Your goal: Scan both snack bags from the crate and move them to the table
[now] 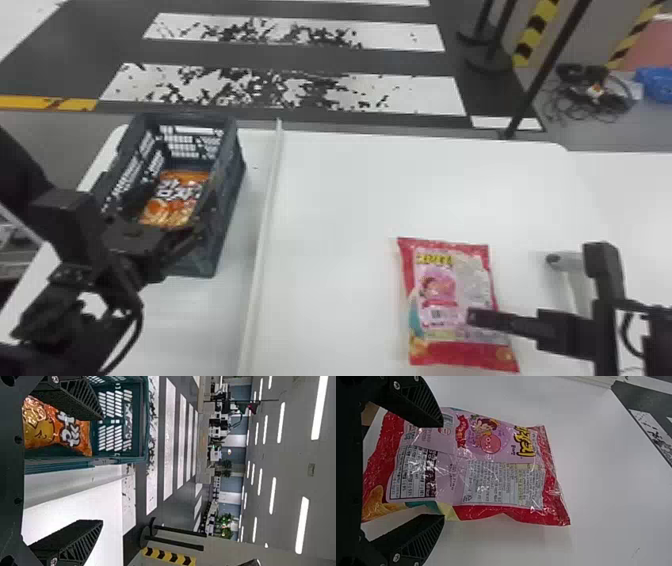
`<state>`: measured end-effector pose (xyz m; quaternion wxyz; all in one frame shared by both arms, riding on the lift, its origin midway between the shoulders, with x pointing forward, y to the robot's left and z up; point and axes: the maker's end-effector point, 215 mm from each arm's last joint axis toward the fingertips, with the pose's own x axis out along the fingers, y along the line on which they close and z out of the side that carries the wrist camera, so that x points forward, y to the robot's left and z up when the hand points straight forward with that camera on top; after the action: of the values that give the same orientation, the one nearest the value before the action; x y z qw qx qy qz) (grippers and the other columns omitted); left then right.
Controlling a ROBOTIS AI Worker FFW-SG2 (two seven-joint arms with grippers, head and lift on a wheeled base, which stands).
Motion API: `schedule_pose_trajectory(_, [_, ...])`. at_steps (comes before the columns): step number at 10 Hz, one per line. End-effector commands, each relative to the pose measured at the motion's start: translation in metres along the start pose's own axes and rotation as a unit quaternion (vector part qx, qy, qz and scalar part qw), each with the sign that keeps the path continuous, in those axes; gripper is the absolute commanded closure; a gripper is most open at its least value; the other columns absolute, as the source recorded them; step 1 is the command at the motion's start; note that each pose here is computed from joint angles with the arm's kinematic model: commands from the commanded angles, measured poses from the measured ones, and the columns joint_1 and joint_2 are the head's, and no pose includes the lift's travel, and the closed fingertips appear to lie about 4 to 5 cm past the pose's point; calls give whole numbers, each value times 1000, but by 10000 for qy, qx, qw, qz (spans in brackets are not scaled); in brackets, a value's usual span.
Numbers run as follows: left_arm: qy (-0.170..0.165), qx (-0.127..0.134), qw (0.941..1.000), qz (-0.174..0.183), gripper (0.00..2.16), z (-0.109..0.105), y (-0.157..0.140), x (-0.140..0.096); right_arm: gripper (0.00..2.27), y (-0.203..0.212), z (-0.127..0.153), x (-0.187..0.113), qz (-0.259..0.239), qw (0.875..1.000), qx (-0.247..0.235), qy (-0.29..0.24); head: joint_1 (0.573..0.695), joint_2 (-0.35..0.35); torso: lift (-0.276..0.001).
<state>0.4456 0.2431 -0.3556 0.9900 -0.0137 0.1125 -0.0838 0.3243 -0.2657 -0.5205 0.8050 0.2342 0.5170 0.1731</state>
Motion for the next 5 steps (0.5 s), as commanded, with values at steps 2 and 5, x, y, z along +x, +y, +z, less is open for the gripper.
schedule_pose_trajectory(2, [2,2,10000,-3,70,0,0,0,539,-16,2,6,-18,10000,-52,-41,695,-37,-87])
schedule_pose_trajectory(5, [-13,-4,10000,-3,70,1,0,2,2246,-21,10,7,11,9996,-182,-213,695,-52,-87])
